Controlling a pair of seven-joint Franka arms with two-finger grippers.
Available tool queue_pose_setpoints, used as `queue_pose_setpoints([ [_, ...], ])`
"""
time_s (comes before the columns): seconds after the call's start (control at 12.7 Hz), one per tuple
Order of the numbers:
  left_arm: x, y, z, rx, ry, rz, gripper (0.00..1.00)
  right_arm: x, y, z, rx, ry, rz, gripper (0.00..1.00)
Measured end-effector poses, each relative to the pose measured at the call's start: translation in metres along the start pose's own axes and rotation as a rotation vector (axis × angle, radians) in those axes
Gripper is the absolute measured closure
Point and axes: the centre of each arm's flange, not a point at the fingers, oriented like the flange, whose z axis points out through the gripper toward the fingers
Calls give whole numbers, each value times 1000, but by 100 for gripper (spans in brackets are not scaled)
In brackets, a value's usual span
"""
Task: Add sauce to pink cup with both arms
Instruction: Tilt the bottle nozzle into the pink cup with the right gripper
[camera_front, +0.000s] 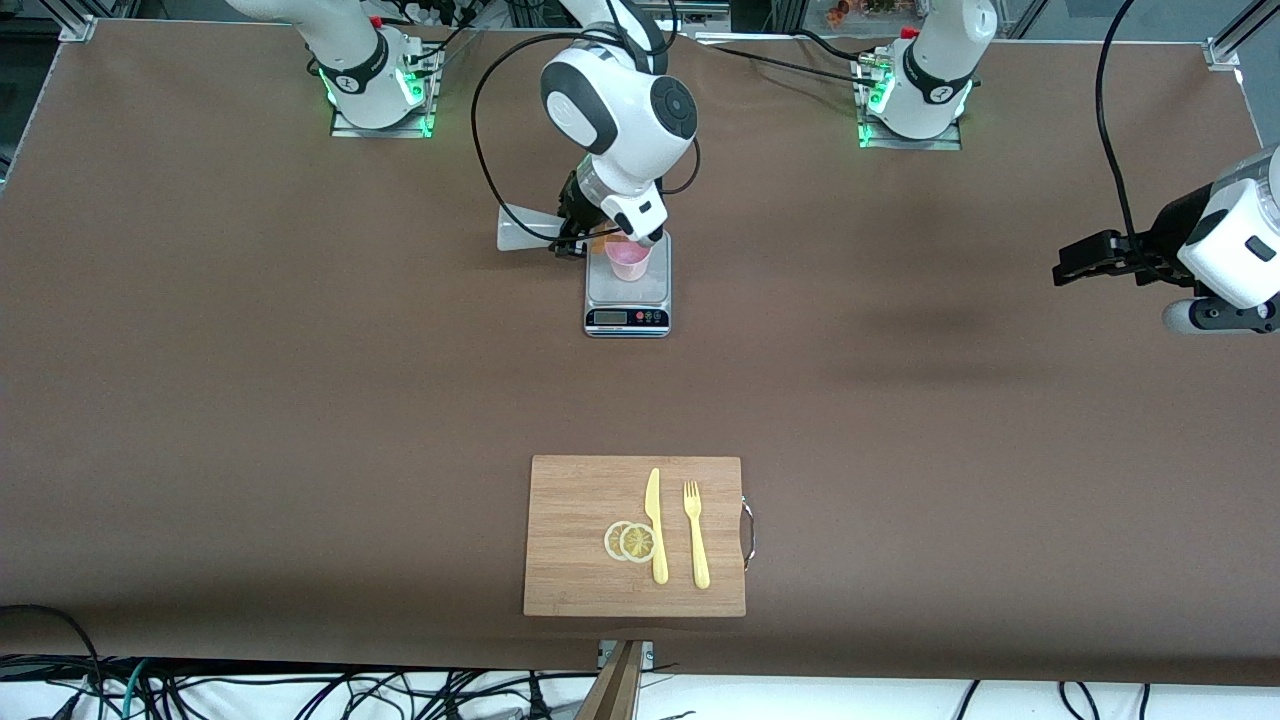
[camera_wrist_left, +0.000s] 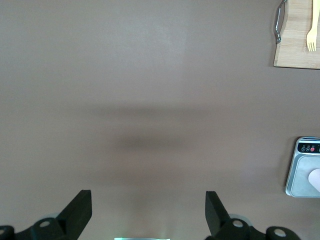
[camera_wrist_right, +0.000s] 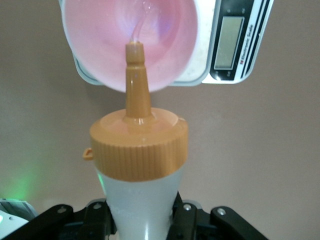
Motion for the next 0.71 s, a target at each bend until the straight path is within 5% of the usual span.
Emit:
queue_pose_setpoints([
  [0.71,0,0,0,0,0,0,0,-3,2,-3,-7,-13,3,63],
])
